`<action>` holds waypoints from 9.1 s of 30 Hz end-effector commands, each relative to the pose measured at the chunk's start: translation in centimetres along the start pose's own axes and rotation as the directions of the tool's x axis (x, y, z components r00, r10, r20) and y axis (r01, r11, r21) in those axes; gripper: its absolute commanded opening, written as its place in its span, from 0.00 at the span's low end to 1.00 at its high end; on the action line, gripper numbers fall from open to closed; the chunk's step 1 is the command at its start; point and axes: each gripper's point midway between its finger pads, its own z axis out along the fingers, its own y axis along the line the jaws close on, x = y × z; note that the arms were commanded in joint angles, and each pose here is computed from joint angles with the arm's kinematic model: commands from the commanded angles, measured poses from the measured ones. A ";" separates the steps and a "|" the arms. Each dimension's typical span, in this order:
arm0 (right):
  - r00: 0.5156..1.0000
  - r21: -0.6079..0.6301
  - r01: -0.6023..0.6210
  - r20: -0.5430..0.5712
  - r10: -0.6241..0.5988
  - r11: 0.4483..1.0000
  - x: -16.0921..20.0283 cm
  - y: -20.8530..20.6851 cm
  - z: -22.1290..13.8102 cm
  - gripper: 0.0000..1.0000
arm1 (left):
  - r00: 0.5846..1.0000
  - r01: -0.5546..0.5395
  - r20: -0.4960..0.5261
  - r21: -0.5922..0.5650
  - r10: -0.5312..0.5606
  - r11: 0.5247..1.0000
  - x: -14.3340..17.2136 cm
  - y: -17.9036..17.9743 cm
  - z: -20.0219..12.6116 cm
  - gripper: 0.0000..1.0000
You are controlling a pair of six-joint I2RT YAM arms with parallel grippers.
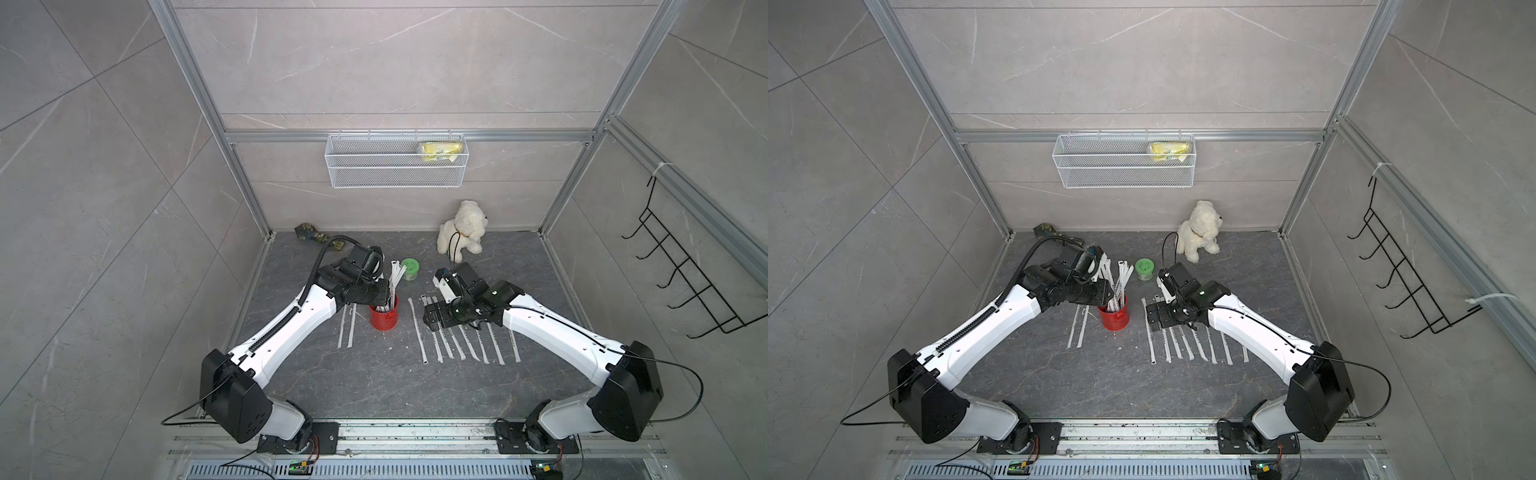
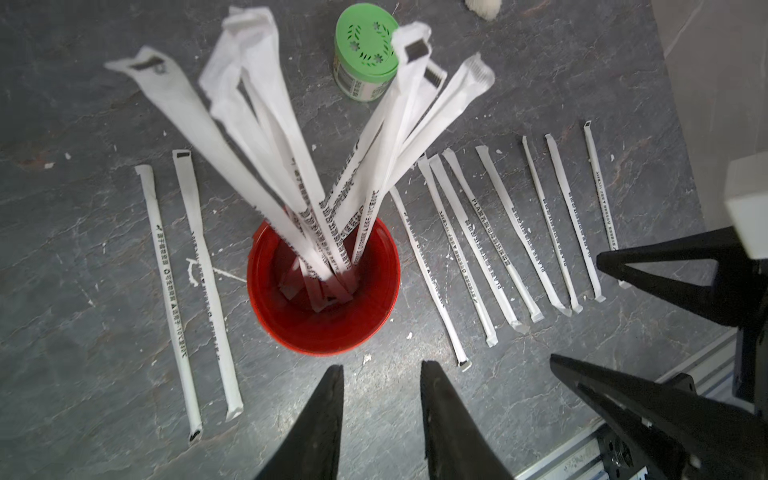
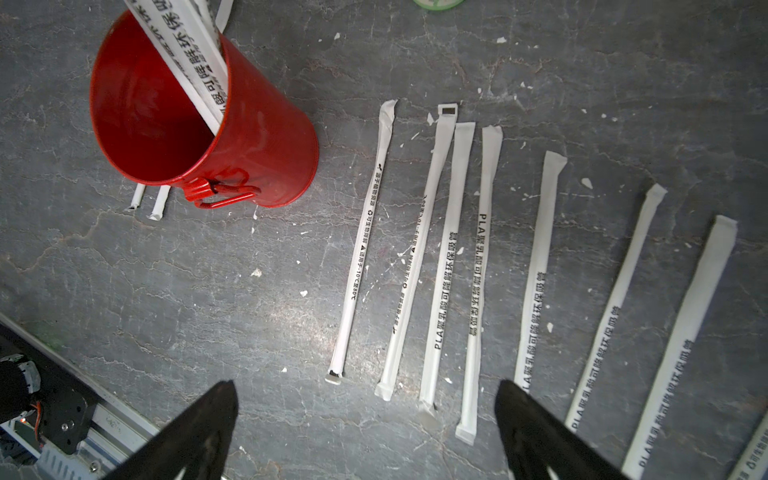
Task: Take the straws out of the storage container
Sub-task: Pick up the straw from the container, then place the straw at the center of the board, then pick up the straw from the container.
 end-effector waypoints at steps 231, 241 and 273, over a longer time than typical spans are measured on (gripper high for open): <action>0.996 -0.008 -0.074 -0.040 0.074 0.997 1.2 -1.0 0.8 1.00 | 0.989 0.122 -0.041 -0.309 -0.141 0.943 -4.6 11.8 -4.1 0.31; 0.995 -0.015 -0.094 -0.024 0.094 0.995 1.4 -1.0 0.0 1.00 | 0.984 0.149 0.112 -0.084 -0.139 0.985 -2.1 6.8 -4.6 0.32; 0.996 0.012 -0.069 -0.054 0.069 0.998 1.6 -1.6 1.1 1.00 | 0.975 0.220 0.053 -0.049 -0.217 0.974 -3.5 7.5 4.2 0.29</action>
